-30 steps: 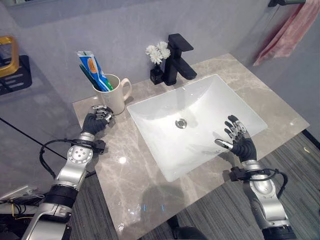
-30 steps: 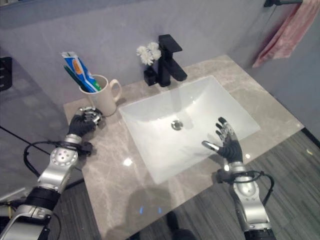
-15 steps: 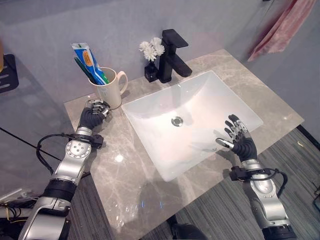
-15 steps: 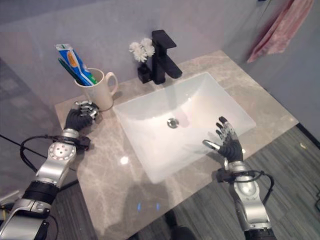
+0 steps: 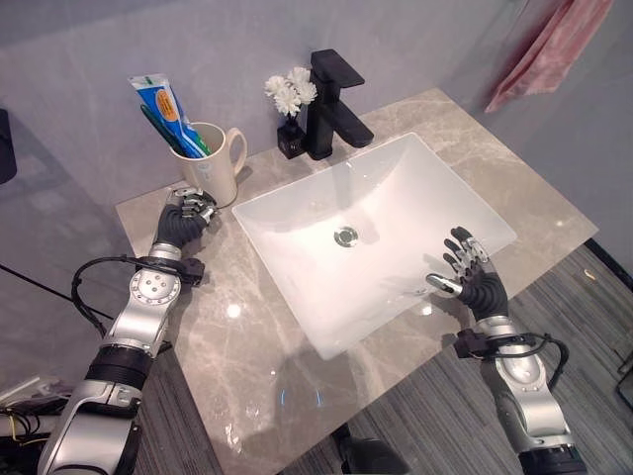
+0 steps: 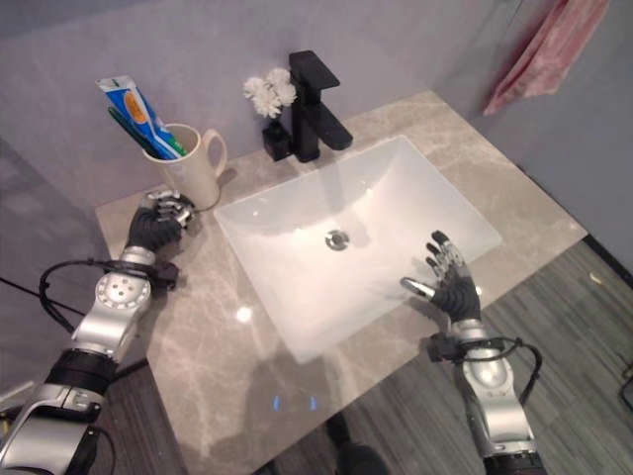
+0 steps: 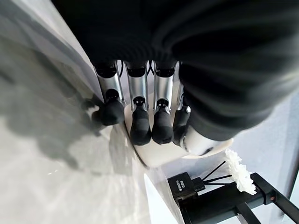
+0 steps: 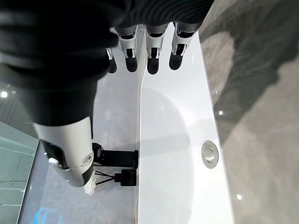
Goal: Put brush and paste in cup on sink, flatten towel.
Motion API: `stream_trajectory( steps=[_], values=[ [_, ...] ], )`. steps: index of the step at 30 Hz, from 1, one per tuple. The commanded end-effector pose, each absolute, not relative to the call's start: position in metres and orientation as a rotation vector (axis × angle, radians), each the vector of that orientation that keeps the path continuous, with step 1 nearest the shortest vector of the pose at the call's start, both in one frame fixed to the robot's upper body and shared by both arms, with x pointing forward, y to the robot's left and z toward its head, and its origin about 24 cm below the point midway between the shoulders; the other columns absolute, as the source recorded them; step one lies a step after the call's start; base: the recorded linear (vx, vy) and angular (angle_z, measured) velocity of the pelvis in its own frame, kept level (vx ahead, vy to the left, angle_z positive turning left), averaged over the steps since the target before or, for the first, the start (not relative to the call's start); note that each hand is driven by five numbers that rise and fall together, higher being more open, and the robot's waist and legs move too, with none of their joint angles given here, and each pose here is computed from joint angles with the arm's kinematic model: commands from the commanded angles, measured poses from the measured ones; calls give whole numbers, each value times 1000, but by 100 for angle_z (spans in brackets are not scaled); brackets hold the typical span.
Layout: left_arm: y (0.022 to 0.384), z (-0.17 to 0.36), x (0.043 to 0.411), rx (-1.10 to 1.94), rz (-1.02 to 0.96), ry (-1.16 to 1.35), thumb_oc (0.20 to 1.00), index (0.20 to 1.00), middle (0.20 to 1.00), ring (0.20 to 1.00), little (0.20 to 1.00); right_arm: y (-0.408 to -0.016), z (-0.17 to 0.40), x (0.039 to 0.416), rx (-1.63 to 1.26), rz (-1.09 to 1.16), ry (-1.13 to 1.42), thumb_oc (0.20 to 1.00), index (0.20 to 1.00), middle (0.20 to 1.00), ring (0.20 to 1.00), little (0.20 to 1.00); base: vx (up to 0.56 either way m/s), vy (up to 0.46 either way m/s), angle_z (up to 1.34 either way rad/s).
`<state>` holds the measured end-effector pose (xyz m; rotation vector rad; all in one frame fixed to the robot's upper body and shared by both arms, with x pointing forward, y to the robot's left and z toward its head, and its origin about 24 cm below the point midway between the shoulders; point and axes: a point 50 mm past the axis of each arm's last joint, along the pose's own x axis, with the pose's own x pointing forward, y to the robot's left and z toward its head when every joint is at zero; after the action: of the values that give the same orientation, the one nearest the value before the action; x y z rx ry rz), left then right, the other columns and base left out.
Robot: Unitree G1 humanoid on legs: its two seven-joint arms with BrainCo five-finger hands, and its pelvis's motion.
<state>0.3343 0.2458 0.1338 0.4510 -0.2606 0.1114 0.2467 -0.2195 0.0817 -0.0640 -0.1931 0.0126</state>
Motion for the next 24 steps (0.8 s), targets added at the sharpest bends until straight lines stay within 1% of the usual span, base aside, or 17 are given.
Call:
stream_trajectory(
  steps=[1,9,24],
  values=[
    [256,161,345,515,146,-327,200,200,200,200,200,-235,105,245,-78,-23,-318,1000,1000,1000,1000,1000,0,0,0],
    [263,174,347,520,186,-358,200,200,200,200,200,-238,101,242,-81,-31,-298,1000,1000,1000,1000,1000,0,0,0],
    [260,187,352,521,190,-393,200,200,200,200,200,-238,100,239,-81,-22,-297,1000,1000,1000,1000,1000,0,0,0]
  ],
)
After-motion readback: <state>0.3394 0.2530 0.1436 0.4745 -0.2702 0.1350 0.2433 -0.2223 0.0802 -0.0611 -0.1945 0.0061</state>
